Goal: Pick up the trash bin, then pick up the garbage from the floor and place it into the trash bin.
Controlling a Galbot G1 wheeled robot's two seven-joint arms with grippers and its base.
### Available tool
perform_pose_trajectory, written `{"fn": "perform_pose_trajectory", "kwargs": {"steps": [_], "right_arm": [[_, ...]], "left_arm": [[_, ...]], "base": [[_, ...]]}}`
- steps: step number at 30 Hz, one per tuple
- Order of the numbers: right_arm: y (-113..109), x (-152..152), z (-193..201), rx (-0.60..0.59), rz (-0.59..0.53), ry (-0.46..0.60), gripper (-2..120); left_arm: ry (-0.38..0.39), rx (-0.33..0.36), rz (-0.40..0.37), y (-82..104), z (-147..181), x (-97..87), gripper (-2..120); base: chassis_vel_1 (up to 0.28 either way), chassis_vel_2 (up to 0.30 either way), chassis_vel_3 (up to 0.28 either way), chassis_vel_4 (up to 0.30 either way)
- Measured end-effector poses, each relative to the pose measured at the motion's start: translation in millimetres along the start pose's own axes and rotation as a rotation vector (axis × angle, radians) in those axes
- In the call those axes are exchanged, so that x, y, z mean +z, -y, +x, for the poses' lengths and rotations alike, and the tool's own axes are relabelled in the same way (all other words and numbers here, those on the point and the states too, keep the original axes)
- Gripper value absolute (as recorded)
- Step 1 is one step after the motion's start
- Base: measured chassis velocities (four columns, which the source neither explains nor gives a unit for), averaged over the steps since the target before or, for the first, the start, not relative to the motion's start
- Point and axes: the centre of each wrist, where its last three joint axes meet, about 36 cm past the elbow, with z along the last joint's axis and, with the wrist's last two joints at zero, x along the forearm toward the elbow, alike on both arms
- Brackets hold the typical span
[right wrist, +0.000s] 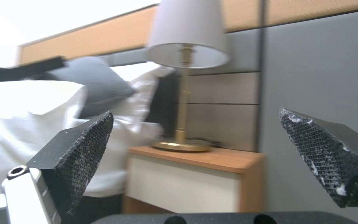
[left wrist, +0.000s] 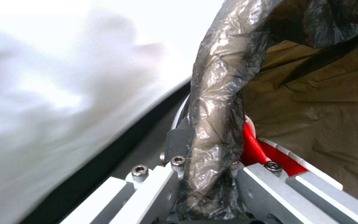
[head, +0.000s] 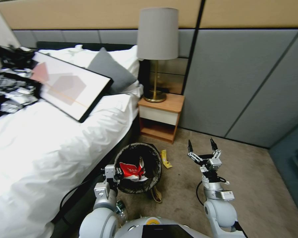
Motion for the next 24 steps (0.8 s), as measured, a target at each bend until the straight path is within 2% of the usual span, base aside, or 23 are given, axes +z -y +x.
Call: {"fn": "perform_pose_trajectory", "kwargs": {"steps": [12, 16, 17, 20, 21, 22, 24], "right_arm": [[-4.6, -3.2, -3.8, -0.019, -0.004, 0.001, 100], [-5.4, -3.6, -5.5, -0.026, -0.005, 0.003, 100], [-5.9, -3.7, -7.1, -0.029, -0.006, 0.005, 100], [-6.0, -3.7, -7.3, -0.030, -0.007, 0.006, 100], [-6.6, -3.8, -8.8, -0.036, -0.008, 0.008, 100], [-6.6, -3.8, -8.8, -0.036, -0.008, 0.008, 100], [-6.6, -3.6, -9.6, -0.039, -0.007, 0.010, 100]], "left_arm": [[-0.011, 0.028, -0.011, 3.3, 2.4, 4.5, 0], [-0.003, 0.069, -0.027, 2.4, 4.4, 10.4, 0], [-0.006, 0.101, -0.030, 0.8, 4.9, 11.3, 0], [-0.007, 0.105, -0.030, 0.6, 5.0, 11.3, 0], [-0.047, 0.179, -0.015, -0.1, 8.4, 7.9, 0], [-0.047, 0.179, -0.015, -0.1, 8.4, 7.9, 0], [-0.089, 0.227, -0.004, -0.8, 11.3, 6.5, 0]], "base": [[0.127, 0.124, 0.123, 0.124], [0.095, 0.107, 0.107, 0.122], [0.036, 0.075, 0.040, 0.045], [0.012, 0.025, 0.013, 0.015], [0.000, 0.000, 0.000, 0.000], [0.000, 0.000, 0.000, 0.000], [0.000, 0.000, 0.000, 0.000]]}}
